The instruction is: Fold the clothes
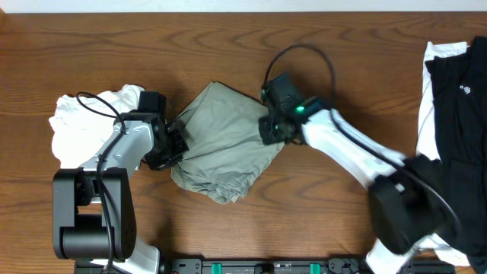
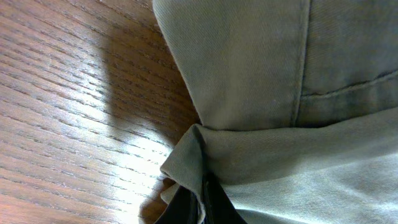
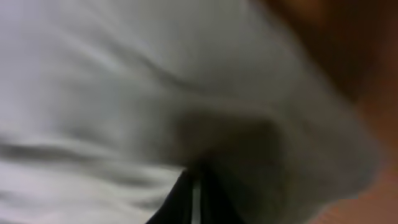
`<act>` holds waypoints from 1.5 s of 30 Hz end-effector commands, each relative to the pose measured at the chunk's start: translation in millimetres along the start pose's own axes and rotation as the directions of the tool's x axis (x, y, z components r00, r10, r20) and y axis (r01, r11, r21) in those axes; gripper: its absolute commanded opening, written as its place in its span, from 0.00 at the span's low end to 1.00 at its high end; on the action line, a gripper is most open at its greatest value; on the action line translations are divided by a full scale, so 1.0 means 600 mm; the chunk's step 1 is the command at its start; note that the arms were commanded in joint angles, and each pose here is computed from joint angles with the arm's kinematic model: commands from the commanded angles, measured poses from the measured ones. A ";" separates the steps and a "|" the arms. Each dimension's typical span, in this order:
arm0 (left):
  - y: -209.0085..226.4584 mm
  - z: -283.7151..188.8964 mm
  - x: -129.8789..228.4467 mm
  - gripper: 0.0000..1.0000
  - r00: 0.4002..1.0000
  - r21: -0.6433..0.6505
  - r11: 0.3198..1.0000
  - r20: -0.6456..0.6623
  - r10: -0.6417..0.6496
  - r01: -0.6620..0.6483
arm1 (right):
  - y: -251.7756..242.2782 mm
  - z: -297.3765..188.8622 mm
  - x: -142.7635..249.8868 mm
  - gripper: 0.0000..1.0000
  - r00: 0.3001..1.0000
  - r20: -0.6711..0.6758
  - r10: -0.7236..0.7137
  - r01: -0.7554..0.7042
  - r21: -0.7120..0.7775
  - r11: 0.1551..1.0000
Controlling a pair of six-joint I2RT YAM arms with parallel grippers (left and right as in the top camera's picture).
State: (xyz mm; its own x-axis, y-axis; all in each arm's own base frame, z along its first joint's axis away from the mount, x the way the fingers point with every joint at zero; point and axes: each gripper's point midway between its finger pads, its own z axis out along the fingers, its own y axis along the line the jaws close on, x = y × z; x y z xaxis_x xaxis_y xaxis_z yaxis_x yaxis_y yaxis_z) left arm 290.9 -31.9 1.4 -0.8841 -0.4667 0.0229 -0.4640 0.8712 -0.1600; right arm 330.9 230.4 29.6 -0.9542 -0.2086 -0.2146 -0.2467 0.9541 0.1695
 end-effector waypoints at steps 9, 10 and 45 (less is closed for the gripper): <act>0.019 0.011 0.037 0.06 0.995 -0.037 0.999 -0.094 -0.021 0.018 | -0.110 0.064 0.058 0.02 0.978 -0.178 0.109 -0.077 0.177 0.981; 0.019 0.010 0.044 0.06 0.993 -0.034 0.999 -0.113 -0.025 0.021 | -0.120 0.064 0.051 0.02 0.979 -0.162 0.122 -0.091 0.184 0.979; -0.102 -0.135 -0.068 0.96 0.878 0.204 0.902 0.387 0.283 -0.381 | 0.014 -0.106 -0.033 0.06 0.993 0.117 -0.018 0.038 -0.172 0.984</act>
State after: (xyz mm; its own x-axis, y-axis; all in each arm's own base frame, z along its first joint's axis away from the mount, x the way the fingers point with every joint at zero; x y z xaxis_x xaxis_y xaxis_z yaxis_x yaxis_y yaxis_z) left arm 347.0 -45.3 109.9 -0.8476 -0.3140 -0.4277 -0.1621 0.9208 -0.3548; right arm 350.7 207.9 106.7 -0.9203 -0.1433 -0.3641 -0.2597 0.9197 0.2943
